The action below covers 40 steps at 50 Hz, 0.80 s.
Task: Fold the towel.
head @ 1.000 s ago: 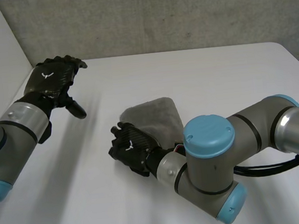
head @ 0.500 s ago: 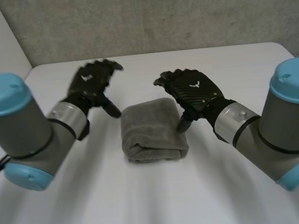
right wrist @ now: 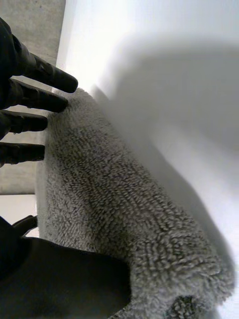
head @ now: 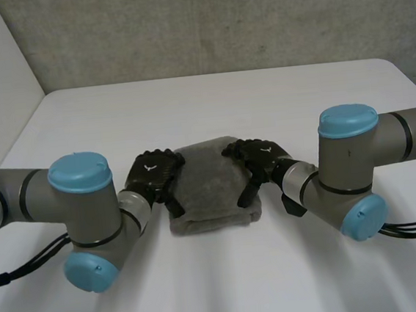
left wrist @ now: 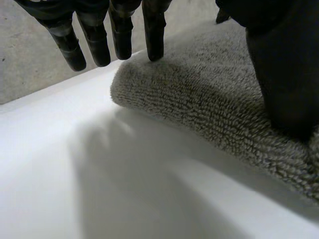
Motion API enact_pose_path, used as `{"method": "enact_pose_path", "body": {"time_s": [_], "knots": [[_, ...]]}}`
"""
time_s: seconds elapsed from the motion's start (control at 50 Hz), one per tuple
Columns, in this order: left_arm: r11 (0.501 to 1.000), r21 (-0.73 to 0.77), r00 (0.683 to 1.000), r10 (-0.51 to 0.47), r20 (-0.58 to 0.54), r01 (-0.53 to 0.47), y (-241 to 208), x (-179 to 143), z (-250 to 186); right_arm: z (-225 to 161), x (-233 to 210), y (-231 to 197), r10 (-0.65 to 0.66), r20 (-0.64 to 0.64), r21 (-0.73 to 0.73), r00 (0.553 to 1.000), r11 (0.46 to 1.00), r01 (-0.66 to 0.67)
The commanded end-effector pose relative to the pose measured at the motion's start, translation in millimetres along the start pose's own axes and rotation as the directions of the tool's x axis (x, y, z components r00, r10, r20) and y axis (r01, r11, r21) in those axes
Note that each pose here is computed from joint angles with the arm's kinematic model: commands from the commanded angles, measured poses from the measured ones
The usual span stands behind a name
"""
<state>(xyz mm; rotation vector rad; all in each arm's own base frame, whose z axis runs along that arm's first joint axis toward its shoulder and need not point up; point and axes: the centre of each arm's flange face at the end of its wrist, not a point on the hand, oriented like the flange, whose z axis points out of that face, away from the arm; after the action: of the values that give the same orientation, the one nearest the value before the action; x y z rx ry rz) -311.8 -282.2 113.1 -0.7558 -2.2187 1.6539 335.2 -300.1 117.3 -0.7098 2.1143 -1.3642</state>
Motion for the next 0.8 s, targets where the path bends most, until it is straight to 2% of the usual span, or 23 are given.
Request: {"method": "enact_pose_path", "body": {"time_s": [0.02, 0.16, 0.22, 0.24, 0.28, 0.4, 0.44, 0.46, 0.5, 0.56, 0.66, 0.8], "knots": [[1.0, 0.008, 1.0, 0.016, 0.009, -0.016, -2.2, 1.0, 1.5, -1.1, 0.3, 2.9, -0.003, 0.0, -0.011, 1.0, 1.0, 0.003], [1.0, 0.02, 1.0, 0.023, -0.011, -0.023, -7.0, 9.3, -2.2, -5.3, -2.0, -3.4, -0.007, 0.003, -0.006, 1.0, 1.0, 0.007], [0.997, 0.07, 1.0, 0.027, -0.01, -0.026, -27.4, 9.9, -8.7, -28.3, -5.2, -47.7, -0.03, -0.004, 0.101, 1.0, 0.994, 0.031], [0.997, 0.071, 1.0, 0.027, -0.01, -0.026, -27.5, 9.8, -8.8, -28.4, -5.2, -47.8, -0.03, -0.004, 0.101, 1.0, 0.994, 0.031], [0.988, 0.15, 1.0, 0.021, 0.004, -0.022, -61.9, 4.8, -22.1, -49.6, -0.5, -80.3, -0.046, -0.033, 0.191, 0.998, 0.98, 0.052], [0.973, 0.231, 1.0, 0.009, 0.022, -0.014, -101.3, -2.1, -41.3, -78.3, -0.5, -118.7, -0.071, -0.089, 0.315, 0.993, 0.944, 0.096], [0.956, 0.293, 1.0, -0.009, 0.028, 0.0, -130.6, -6.0, -57.5, -96.4, 4.7, -135.5, -0.052, -0.184, 0.364, 0.982, 0.924, 0.117], [0.956, 0.293, 1.0, -0.009, 0.029, 0.0, -130.7, -6.0, -57.6, -96.5, 4.8, -135.6, -0.051, -0.184, 0.365, 0.982, 0.924, 0.117], [0.94, 0.339, 0.998, -0.043, 0.053, 0.023, -154.6, -13.4, -73.7, -114.1, 13.0, -148.9, -0.023, -0.284, 0.401, 0.958, 0.905, 0.14], [0.931, 0.363, 0.995, -0.066, 0.076, 0.034, -166.1, -19.2, -80.8, -121.9, 15.9, -154.0, -0.013, -0.324, 0.412, 0.946, 0.898, 0.154], [0.914, 0.399, 0.972, -0.154, 0.179, 0.071, -190.0, -48.7, -99.9, -140.7, 15.8, -165.3, -0.033, -0.405, 0.421, 0.914, 0.881, 0.218], [0.919, 0.384, 0.968, -0.175, 0.18, 0.094, -193.5, -51.8, -109.9, -150.3, 11.7, -169.6, -0.046, -0.412, 0.404, 0.91, 0.886, 0.228]]}}
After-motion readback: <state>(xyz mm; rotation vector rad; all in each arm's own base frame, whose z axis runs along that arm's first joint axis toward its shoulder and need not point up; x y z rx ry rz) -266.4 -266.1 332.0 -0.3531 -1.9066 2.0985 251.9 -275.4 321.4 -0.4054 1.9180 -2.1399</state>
